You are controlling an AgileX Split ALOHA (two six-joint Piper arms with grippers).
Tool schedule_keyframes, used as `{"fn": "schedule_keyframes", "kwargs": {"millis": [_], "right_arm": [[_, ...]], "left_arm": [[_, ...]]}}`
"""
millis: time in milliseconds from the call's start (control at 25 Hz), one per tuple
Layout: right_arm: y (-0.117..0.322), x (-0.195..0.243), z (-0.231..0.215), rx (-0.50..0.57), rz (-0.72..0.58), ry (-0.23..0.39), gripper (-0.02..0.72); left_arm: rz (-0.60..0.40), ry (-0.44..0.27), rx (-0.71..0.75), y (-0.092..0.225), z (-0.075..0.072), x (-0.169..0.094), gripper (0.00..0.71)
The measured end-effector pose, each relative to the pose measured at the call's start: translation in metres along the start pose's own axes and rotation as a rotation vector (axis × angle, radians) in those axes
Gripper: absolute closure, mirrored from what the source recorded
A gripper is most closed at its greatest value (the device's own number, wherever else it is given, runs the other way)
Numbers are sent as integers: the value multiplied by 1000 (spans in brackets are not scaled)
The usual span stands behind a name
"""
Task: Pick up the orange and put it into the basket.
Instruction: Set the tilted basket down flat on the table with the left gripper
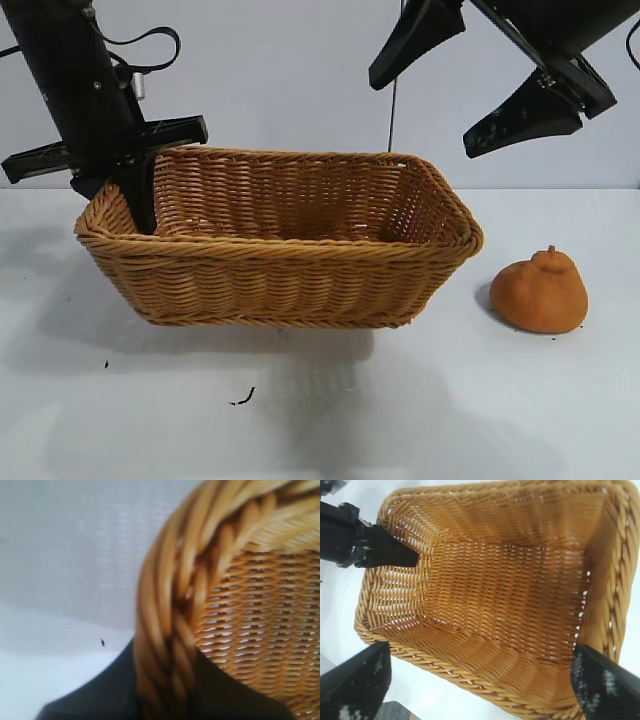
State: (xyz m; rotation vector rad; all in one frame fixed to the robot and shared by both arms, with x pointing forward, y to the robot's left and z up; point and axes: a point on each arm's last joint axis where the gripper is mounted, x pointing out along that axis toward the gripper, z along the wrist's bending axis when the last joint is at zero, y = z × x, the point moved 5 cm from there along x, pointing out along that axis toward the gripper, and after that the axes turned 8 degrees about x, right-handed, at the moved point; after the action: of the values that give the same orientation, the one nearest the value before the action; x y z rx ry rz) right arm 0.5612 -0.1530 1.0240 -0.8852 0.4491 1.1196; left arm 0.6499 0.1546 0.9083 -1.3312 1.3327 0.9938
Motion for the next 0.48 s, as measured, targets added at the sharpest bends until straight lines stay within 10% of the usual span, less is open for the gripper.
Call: {"fn": "schedule_keyframes", "kwargs": {"millis": [480], "right_arm": [[0, 0, 0, 0, 0, 0, 8]], "left_arm": [[-46, 16, -12, -15, 3, 38, 618]]}}
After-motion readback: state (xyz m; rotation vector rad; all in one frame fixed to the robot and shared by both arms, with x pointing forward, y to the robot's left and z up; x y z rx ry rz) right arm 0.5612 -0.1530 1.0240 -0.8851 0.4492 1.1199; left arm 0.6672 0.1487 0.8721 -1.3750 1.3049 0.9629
